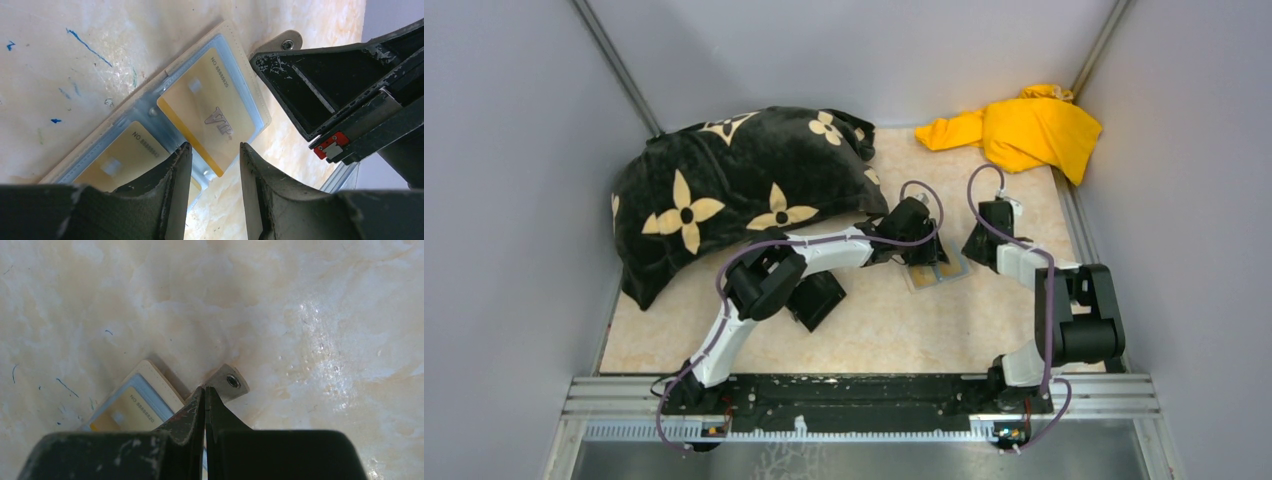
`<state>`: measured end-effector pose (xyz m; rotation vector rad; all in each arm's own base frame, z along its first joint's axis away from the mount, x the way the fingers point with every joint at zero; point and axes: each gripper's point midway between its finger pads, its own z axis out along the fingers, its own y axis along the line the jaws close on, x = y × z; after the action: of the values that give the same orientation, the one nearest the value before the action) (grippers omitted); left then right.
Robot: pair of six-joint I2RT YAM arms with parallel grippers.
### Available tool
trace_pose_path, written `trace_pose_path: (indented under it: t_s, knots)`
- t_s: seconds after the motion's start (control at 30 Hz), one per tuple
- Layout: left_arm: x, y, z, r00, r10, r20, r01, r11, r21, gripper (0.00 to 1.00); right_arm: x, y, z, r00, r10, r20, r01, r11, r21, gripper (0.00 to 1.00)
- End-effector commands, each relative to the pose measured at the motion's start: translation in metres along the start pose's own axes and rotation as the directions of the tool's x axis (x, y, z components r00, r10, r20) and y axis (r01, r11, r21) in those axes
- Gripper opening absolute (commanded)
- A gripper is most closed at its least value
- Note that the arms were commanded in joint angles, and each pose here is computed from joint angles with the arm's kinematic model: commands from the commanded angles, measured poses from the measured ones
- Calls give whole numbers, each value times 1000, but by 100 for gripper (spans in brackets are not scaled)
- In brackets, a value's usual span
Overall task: Put the credit cards into the card holder
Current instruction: Insert the credit card into the card holder.
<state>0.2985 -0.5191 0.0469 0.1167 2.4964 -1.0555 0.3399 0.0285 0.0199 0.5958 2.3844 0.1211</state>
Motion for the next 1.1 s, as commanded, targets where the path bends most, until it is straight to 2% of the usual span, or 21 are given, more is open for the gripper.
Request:
trace_pose_path:
  t_s: [0.0, 0.53, 1.07]
  knots:
    - [-1, 1, 8, 1000, 22, 10, -22, 1000, -9, 46, 83, -3, -9, 958, -57, -282, 54, 998, -17, 0]
    - [-10, 6, -2, 998, 37, 41, -36, 999, -40, 46, 97, 13, -15, 952, -86, -294, 76, 996, -45, 0]
    - [-38, 51, -41, 991, 8, 134, 10, 991, -135, 47, 118, 38, -23, 943, -127, -306, 103, 990, -94, 0]
